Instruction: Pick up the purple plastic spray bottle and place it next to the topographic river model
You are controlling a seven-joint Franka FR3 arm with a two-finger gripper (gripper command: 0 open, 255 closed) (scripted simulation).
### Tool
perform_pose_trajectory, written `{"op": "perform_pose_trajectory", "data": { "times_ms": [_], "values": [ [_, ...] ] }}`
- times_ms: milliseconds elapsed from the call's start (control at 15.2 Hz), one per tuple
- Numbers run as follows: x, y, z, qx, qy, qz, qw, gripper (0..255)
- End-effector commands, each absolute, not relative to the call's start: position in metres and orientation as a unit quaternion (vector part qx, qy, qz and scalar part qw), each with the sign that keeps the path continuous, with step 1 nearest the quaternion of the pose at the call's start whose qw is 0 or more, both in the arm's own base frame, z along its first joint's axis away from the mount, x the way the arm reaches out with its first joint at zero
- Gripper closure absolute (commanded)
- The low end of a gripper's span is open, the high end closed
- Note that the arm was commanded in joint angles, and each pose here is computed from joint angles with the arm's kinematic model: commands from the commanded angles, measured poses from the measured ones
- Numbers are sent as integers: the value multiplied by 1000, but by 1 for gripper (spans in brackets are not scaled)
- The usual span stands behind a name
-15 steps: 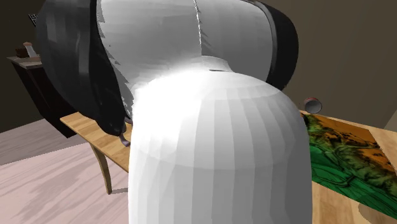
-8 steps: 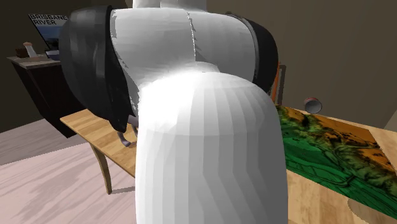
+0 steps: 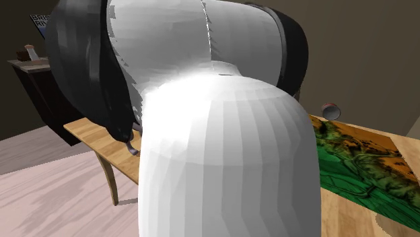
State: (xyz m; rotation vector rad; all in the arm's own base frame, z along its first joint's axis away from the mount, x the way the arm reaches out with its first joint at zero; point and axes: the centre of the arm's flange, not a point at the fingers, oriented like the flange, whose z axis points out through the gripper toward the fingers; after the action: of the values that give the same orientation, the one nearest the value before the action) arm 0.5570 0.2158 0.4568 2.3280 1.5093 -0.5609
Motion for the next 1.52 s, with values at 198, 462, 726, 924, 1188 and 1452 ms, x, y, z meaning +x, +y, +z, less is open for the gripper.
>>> {"op": "perform_pose_trajectory", "data": {
  "times_ms": [198,462,726,924,1188,1452],
  "values": [
    [561,210,450,807,524,-229,147,255],
    [561,210,471,807,524,-229,147,255],
    [562,216,481,815,520,-213,141,0],
    [567,233,512,838,506,-165,123,0],
    [572,252,554,863,485,-100,97,0],
    [572,252,549,868,480,-86,92,0]
  ]
}}
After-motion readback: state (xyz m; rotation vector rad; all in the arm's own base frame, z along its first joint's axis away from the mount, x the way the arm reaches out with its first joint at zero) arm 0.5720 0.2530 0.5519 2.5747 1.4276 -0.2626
